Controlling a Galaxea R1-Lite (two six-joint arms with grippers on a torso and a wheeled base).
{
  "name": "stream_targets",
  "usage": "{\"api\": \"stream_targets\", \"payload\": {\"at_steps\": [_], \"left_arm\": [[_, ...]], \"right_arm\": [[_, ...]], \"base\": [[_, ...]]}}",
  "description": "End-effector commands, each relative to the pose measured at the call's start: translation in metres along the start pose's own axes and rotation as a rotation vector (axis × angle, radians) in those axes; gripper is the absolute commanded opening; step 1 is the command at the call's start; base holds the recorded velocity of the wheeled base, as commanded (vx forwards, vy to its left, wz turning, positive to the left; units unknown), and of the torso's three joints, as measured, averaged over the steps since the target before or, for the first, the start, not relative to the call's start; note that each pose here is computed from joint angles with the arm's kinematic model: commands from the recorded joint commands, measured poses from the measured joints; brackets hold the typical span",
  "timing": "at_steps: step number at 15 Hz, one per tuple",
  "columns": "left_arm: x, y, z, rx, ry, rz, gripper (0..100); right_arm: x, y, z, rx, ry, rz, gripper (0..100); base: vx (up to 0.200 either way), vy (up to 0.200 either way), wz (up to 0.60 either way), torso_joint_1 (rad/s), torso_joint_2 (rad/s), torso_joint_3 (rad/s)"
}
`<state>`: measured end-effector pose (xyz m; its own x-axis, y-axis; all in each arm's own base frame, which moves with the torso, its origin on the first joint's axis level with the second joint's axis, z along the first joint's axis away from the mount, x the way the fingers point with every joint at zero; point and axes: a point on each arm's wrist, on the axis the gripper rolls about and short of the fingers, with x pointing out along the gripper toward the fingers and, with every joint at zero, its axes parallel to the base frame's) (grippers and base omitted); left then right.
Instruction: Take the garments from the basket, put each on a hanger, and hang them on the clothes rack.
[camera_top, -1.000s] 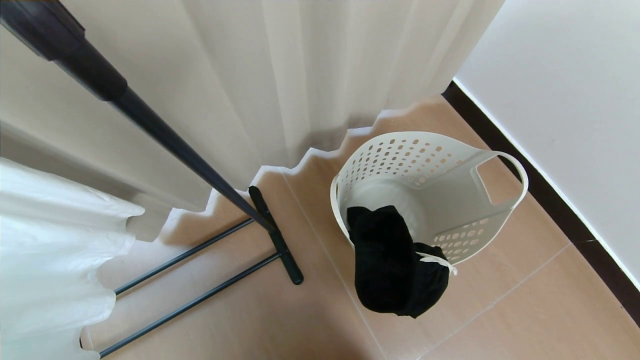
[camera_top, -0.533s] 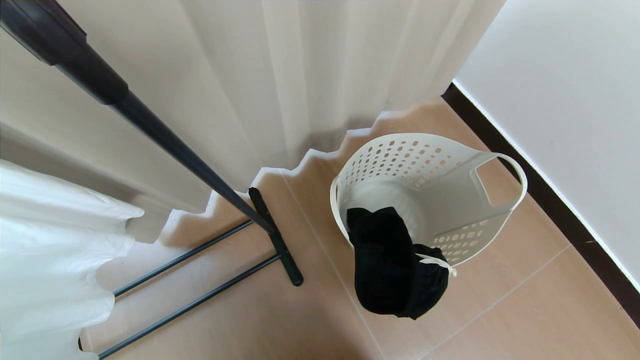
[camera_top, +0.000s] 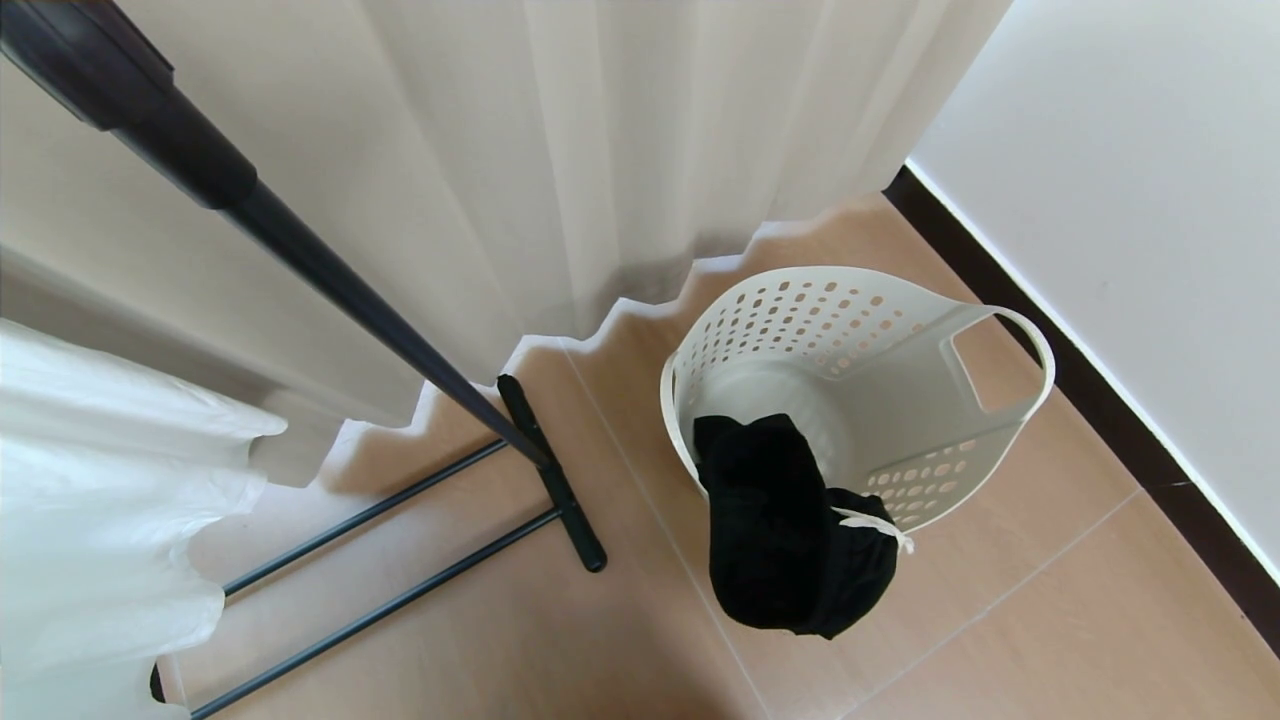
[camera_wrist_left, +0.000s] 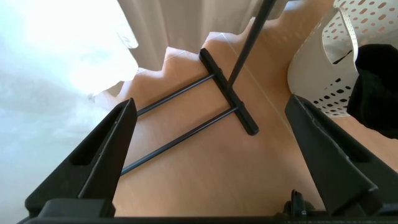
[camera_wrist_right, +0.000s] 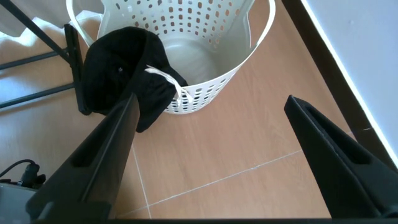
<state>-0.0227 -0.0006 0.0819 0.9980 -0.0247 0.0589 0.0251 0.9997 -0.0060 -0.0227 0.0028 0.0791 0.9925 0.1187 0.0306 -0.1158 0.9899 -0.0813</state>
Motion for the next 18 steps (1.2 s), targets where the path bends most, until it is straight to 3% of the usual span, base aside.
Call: {"api": "stream_targets", "payload": {"at_steps": [1,3,5,6,9,11,13,15,18], "left_arm": [[0.000,0.000,0.000,0.000,-0.001,0.000,100],[0.000,0.000,0.000,0.000,-0.001,0.000,100],[0.000,0.000,0.000,0.000,-0.001,0.000,100],[0.000,0.000,0.000,0.000,-0.001,0.000,100],[0.000,0.000,0.000,0.000,-0.002,0.000,100],[0.000,0.000,0.000,0.000,-0.002,0.000,100],[0.000,0.000,0.000,0.000,-0.001,0.000,100],[0.000,0.000,0.000,0.000,-0.002,0.000,100],[0.000,0.000,0.000,0.000,-0.002,0.000,100]], "right_arm": [[0.001,0.000,-0.001,0.000,0.031,-0.009,100],[0.010,-0.002,0.003,-0.037,0.179,-0.025,100],[0.030,-0.006,0.031,-0.024,0.287,0.013,100],[0.055,-0.010,0.054,-0.018,0.375,0.069,100],[0.124,-0.008,0.092,-0.145,0.508,0.241,100],[0.173,0.010,0.107,-0.246,0.548,0.369,100],[0.212,0.026,0.107,-0.354,0.585,0.432,100],[0.263,0.053,0.098,-0.537,0.636,0.485,100],[0.315,0.090,0.091,-0.621,0.704,0.493,100]], "base": [[0.000,0.000,0.00,0.000,0.00,0.000],[0.000,0.000,0.00,0.000,0.00,0.000],[0.000,0.000,0.00,0.000,0.00,0.000],[0.000,0.000,0.00,0.000,0.00,0.000],[0.000,0.000,0.00,0.000,0.00,0.000],[0.000,0.000,0.00,0.000,0.00,0.000],[0.000,0.000,0.00,0.000,0.00,0.000],[0.000,0.000,0.00,0.000,0.00,0.000],[0.000,0.000,0.00,0.000,0.00,0.000]]}}
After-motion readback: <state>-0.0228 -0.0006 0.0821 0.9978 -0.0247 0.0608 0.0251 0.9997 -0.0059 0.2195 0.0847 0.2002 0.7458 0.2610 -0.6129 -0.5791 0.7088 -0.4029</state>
